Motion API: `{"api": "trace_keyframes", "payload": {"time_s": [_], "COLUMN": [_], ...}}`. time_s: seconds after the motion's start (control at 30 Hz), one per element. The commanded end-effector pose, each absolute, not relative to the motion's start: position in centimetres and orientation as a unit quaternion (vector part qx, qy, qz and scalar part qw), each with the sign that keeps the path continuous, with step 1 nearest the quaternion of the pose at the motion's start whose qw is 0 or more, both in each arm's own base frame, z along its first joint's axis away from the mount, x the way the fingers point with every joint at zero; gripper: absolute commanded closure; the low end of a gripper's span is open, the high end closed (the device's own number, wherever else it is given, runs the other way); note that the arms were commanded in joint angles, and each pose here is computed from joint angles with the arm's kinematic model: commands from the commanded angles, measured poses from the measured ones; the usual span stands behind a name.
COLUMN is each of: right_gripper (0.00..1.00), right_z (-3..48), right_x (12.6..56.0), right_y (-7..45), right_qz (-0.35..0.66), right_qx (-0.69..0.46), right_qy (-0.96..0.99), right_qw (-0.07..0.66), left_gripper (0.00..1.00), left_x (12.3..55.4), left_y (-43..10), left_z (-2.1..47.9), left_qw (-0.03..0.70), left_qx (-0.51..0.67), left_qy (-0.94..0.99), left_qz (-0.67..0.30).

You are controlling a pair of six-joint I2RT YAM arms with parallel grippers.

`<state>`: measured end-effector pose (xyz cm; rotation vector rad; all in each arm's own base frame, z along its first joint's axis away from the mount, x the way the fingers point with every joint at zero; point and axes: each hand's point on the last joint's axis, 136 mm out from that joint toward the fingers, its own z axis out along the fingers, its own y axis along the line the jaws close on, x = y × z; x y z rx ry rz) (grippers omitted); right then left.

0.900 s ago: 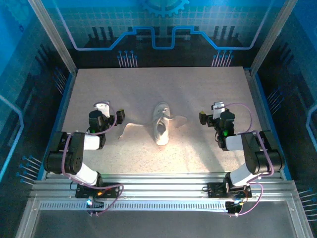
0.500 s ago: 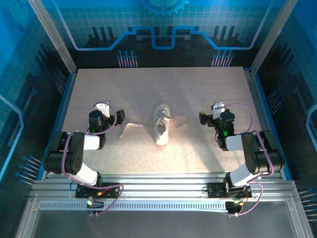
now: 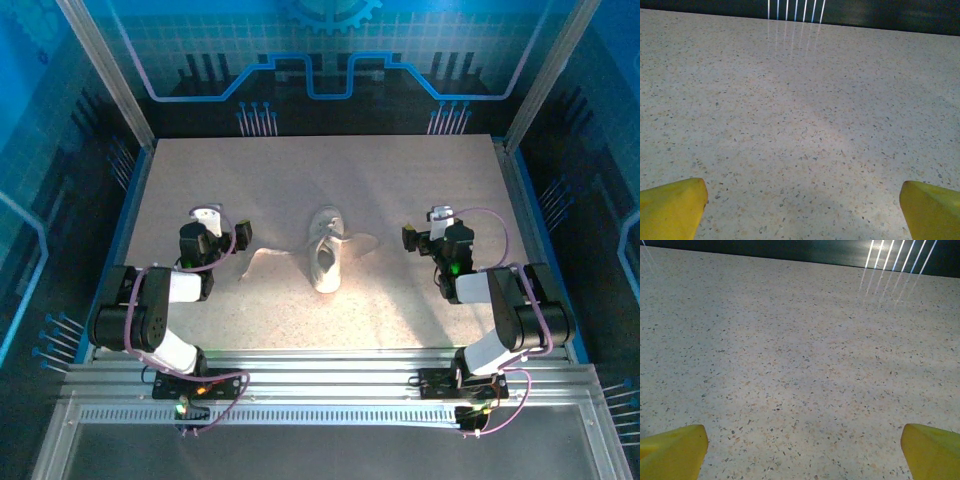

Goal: Tie the shoes

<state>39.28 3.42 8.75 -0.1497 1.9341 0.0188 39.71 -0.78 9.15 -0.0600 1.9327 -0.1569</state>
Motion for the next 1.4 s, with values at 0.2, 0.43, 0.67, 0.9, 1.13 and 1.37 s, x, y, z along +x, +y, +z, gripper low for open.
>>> {"api": "trace_keyframes", "payload": {"time_s": [0.2,0.43,0.67,0.9,1.13,1.37], "right_gripper": [0.0,0.0,0.0,0.0,0.01,0.15], "right_z": [9.8,9.8,9.8,11.4,14.2,11.8], "right_x": [40.0,40.0,40.0,39.9,39.8,38.9], "right_y": [3.0,3.1,3.0,2.1,2.8,6.6], "right_qz": [0.005,0.006,0.005,-0.013,0.021,0.11], "right_qx": [-0.065,-0.065,-0.065,-0.042,-0.026,0.029], "right_qy": [0.813,0.813,0.813,0.811,0.848,0.919], "right_qw": [0.579,0.579,0.579,0.583,0.529,0.378], "left_gripper": [0.01,0.01,0.01,0.01,0.02,0.15], "left_x": [39.9,39.8,39.9,40.0,39.8,36.3], "left_y": [-0.9,-0.9,-0.9,-1.4,-1.1,-1.3], "left_z": [9.5,9.5,9.5,10.3,13.2,11.9], "left_qw": [0.576,0.576,0.576,0.569,0.506,0.349], "left_qx": [-0.017,-0.017,-0.017,-0.007,-0.019,-0.065], "left_qy": [0.815,0.815,0.815,0.819,0.859,0.931], "left_qz": [-0.06,-0.06,-0.061,-0.072,-0.068,-0.081]}}
